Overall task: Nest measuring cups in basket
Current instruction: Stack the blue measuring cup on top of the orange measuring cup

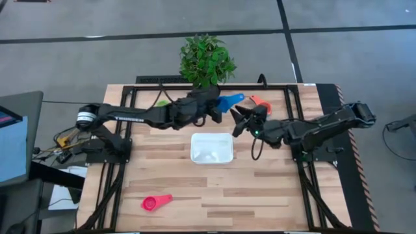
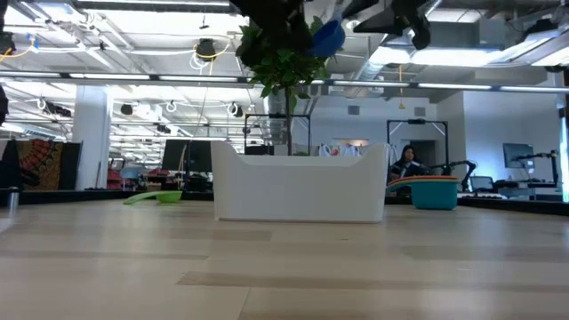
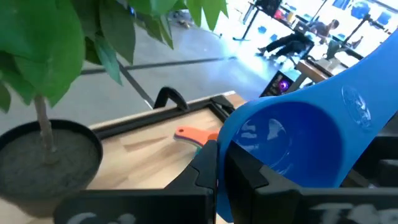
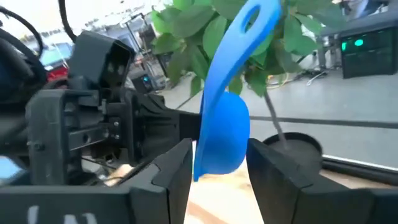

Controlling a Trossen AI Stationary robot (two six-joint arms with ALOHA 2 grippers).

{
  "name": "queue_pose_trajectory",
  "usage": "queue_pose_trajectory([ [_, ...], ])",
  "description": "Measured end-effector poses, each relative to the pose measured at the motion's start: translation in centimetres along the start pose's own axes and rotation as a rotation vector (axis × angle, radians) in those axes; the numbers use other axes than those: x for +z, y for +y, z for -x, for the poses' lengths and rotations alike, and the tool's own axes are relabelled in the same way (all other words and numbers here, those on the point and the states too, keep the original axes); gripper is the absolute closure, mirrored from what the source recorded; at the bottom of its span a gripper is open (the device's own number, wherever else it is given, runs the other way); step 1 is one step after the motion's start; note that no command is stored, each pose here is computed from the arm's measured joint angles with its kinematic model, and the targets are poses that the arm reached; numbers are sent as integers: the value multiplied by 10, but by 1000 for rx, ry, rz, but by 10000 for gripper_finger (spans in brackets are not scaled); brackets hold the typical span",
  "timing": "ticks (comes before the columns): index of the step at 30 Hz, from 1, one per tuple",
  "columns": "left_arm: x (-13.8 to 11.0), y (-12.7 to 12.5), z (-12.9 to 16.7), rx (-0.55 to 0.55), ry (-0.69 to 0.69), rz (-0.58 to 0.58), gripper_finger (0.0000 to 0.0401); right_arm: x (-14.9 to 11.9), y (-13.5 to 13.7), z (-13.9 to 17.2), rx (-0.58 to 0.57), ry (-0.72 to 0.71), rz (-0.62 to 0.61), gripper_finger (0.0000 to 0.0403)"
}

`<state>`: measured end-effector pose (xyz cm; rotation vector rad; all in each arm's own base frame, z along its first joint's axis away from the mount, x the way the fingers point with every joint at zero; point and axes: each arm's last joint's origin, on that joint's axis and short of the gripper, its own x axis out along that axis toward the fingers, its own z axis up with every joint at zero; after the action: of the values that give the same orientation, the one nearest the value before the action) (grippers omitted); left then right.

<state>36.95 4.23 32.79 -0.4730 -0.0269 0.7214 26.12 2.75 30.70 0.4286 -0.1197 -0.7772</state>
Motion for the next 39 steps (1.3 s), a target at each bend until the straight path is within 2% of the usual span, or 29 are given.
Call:
queue_pose_trajectory([
  [6, -3, -1, -2, 7, -15, -25, 399, 0, -2, -2, -20, -6, 95, 229],
  [12, -3, -1, -2, -7, -4, -111, 399, 4, -3, -5, -21, -29, 91, 245],
  [16, -5, -4, -1, -50, 22, -121, 399, 8, -1, -7, 30, -30, 63, 277],
  [20, -7, -5, -1, -87, 54, -128, 396, 12, -1, -5, 60, -34, 43, 343],
  [22, -8, -6, 0, -119, 75, -132, 391, 15, -1, -3, 108, -17, 38, 382],
  [23, -9, -6, 0, -141, 92, -141, 388, 17, -2, -1, 125, -7, 43, 388],
  [27, -13, -5, 1, -201, 172, -196, 371, 26, -12, 0, 244, 90, 60, 395],
  [32, -20, -6, 5, -390, 314, -271, 350, 35, -36, -3, 469, 363, 1, 397],
  [39, -21, -11, 5, -614, 429, -255, 342, 38, -51, -13, 724, 617, -75, 396],
])
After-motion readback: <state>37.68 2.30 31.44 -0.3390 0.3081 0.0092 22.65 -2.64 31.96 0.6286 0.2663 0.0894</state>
